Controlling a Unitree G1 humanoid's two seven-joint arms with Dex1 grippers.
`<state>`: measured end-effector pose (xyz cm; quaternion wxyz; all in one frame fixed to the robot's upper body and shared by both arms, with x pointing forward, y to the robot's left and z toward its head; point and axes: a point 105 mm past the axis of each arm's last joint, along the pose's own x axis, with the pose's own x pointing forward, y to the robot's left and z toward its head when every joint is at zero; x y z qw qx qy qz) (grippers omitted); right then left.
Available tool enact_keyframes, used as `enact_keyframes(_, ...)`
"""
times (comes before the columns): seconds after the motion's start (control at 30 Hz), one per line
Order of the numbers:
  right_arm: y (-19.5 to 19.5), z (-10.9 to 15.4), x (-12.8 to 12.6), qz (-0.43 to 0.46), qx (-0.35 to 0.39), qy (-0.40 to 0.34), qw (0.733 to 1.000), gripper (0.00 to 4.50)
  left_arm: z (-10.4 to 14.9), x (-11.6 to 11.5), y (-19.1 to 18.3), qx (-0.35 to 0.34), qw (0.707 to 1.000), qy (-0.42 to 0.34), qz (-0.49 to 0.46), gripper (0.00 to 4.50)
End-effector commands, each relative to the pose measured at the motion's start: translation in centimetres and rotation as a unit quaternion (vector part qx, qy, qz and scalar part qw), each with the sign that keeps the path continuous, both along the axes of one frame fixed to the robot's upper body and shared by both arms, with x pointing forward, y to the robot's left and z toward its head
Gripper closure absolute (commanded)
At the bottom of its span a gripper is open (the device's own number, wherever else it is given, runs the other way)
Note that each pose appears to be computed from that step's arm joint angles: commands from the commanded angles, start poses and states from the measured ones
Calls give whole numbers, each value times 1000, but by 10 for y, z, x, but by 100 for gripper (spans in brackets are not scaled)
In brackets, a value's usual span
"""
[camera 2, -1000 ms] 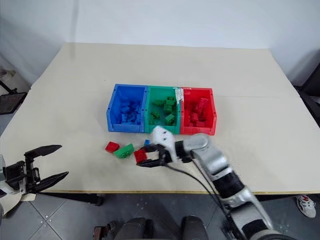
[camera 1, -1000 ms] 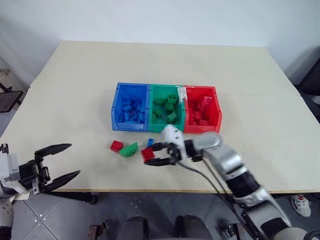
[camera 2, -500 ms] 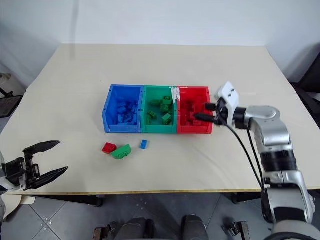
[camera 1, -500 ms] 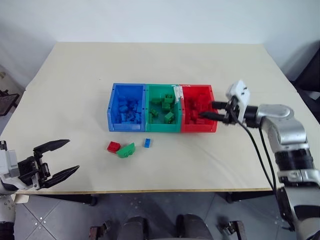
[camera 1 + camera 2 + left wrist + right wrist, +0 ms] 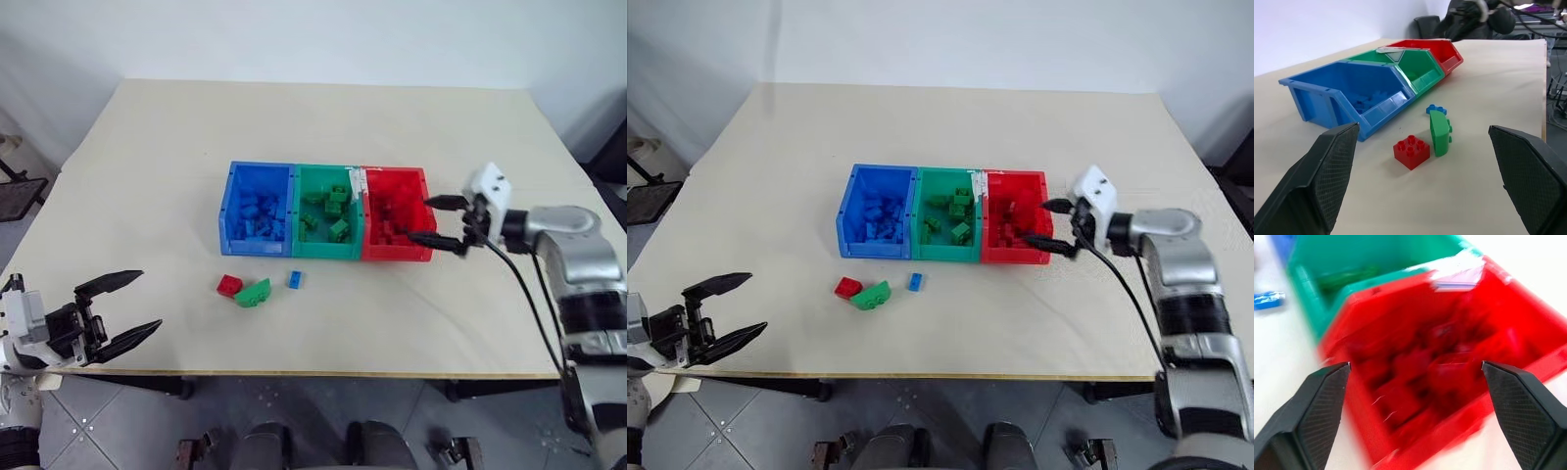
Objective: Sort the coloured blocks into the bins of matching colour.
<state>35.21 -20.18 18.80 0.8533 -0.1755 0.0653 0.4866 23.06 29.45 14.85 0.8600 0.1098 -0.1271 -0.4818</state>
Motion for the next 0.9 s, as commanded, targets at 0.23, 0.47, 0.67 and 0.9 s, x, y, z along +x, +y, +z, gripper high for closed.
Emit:
enact_keyframes(0.23,-47,-4,-83,52,-14,35,998,3,2,1,0,18,999,-3,-35,0)
enact_keyframes(0.47,-53,-20,-99,49,-33,62,996,3,1,10,-6,13,999,-4,-45,0)
enact_keyframes(0.67,1,-33,-86,70,-14,65,995,3,1,11,-9,10,999,-9,-51,0)
enact_keyframes(0.9,72,-60,-72,104,1,69,992,3,0,-2,-6,14,999,-6,-43,0)
